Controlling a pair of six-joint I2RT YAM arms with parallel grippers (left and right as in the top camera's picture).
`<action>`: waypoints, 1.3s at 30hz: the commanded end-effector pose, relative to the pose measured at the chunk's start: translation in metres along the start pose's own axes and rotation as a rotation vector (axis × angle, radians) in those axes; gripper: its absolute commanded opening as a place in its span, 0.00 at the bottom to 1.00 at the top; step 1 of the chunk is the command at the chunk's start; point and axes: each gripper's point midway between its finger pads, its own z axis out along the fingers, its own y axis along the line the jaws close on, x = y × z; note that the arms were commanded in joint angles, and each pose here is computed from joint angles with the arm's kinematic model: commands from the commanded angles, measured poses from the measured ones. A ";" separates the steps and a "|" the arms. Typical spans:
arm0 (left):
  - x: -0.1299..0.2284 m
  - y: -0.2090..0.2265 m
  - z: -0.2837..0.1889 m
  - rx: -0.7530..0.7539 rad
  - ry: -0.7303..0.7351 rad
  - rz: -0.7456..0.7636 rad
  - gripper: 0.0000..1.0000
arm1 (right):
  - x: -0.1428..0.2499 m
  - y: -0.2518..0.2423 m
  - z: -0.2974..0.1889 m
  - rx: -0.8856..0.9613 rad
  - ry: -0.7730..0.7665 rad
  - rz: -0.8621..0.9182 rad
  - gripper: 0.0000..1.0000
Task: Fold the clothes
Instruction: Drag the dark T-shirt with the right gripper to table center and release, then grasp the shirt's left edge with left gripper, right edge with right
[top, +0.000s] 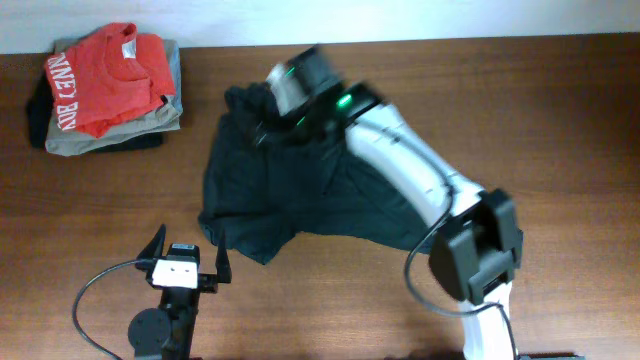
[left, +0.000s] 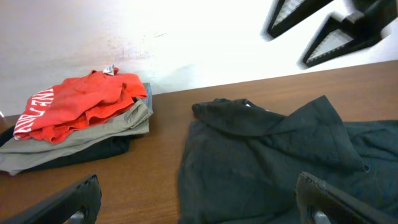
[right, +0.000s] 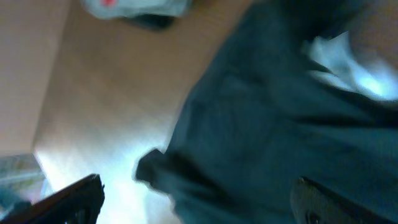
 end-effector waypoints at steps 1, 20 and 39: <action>0.001 0.000 0.000 0.001 0.001 0.016 0.99 | -0.030 -0.059 -0.078 0.101 -0.073 0.098 0.99; -0.076 -0.055 -0.023 0.351 -0.289 -0.031 0.99 | 0.094 -0.286 -0.276 0.332 -0.005 0.925 0.99; -0.032 -0.027 0.125 0.273 0.655 -0.393 0.99 | 0.117 -0.145 -0.370 0.476 -0.226 0.715 0.99</action>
